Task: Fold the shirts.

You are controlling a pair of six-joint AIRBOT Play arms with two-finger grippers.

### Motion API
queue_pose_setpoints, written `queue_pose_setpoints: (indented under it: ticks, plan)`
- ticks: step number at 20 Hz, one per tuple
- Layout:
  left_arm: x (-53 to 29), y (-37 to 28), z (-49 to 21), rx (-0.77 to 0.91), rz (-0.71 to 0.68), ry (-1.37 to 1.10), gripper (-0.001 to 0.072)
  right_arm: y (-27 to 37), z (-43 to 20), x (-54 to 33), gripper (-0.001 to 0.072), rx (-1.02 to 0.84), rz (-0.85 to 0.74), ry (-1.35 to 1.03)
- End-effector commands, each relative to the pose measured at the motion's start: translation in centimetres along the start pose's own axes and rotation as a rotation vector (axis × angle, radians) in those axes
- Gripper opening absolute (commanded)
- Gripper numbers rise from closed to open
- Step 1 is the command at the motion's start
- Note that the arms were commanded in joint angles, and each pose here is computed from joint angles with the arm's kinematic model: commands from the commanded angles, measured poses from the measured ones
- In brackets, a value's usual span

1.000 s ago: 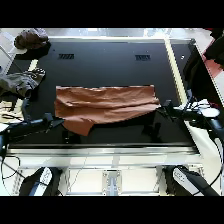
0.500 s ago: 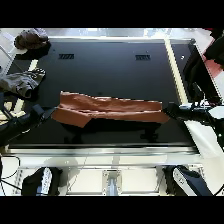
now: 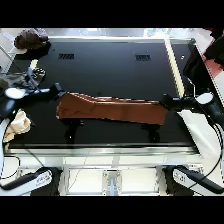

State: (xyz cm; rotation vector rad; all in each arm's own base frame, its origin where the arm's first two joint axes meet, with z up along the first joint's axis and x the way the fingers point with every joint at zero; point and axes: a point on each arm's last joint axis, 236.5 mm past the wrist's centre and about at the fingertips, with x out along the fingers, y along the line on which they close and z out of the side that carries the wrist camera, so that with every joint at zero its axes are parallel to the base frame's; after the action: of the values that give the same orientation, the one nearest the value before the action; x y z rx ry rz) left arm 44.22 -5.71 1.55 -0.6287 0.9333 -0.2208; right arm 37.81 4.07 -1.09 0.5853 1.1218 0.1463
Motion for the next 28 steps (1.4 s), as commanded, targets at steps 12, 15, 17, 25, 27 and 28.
queue_pose_setpoints:
  ticks: [12,15,17,25,27,28]
  plan:
    - [4.7,0.7,3.6,0.032,0.026,-0.029,0.0558,-0.9,4.9,2.4,0.0065,0.011,-0.015,-0.038]
    - [0.6,-3.2,6.7,0.134,-0.017,-0.140,0.0557,1.4,5.8,-1.1,0.0067,-0.127,-0.021,0.027]
    - [-3.4,-7.2,8.5,0.336,-0.060,-0.240,0.0558,0.7,5.6,-3.9,0.0067,-0.231,-0.116,0.110]
    - [-13.7,-22.8,7.8,0.729,-0.224,-0.318,0.0466,-1.3,12.4,-17.7,0.0389,-0.351,-0.338,-0.267]
    - [-12.4,-24.3,7.9,0.840,-0.134,-0.278,0.0465,-3.2,12.8,-19.8,0.0411,-0.272,-0.338,-0.318]
    - [-11.1,-24.8,7.7,0.881,-0.082,-0.244,0.0464,-4.2,13.2,-20.3,0.0412,-0.215,-0.309,-0.346]
